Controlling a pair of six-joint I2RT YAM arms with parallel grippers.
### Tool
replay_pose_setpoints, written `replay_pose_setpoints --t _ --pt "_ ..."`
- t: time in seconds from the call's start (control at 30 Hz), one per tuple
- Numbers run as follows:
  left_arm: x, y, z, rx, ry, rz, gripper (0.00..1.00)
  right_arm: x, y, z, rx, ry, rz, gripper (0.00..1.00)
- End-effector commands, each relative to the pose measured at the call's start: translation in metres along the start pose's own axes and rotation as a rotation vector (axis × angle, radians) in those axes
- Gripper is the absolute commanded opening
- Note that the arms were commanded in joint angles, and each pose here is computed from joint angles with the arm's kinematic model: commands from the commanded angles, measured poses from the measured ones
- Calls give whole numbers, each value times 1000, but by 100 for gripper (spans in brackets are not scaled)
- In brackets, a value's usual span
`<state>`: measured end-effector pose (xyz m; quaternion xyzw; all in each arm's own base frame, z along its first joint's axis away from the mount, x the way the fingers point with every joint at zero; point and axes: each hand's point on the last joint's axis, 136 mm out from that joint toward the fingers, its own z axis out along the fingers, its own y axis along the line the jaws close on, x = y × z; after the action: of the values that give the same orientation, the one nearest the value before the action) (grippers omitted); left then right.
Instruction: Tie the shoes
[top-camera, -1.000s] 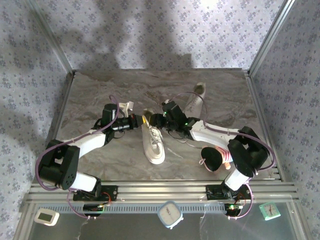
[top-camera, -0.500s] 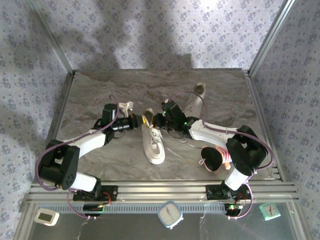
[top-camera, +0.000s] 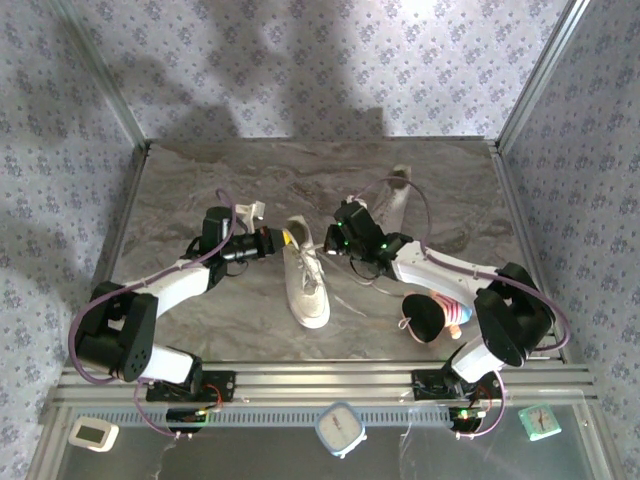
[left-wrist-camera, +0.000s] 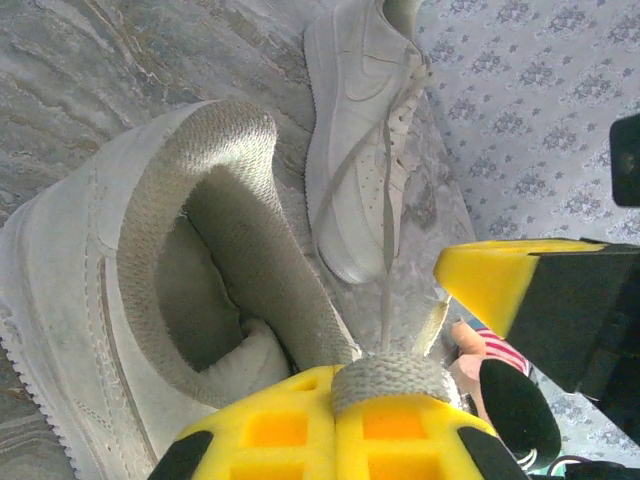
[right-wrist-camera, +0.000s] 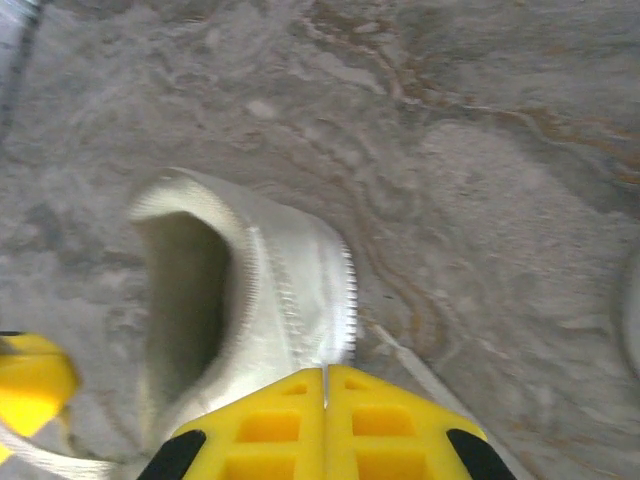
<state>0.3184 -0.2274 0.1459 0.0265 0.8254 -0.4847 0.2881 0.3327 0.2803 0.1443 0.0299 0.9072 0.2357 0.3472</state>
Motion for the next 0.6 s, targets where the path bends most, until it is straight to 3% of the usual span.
replay_pose_setpoints --t 0.0,0.23,0.43,0.47,0.57 --pt "-4 -6 -6 13 -19 20 0 1 -37 -12 172 -16 -58 0" --pt "-5 -7 -7 15 -19 23 0 3 -68 -26 360 -21 -160 0" --pt "-5 -9 -6 25 -14 23 0 3 -64 -31 377 -18 -208 0" --pt "-5 -9 -6 26 -11 23 0 1 -63 -34 380 -26 -216 2" --pt "-5 -9 -7 24 -13 22 0 -8 -57 -52 411 -100 -257 28"
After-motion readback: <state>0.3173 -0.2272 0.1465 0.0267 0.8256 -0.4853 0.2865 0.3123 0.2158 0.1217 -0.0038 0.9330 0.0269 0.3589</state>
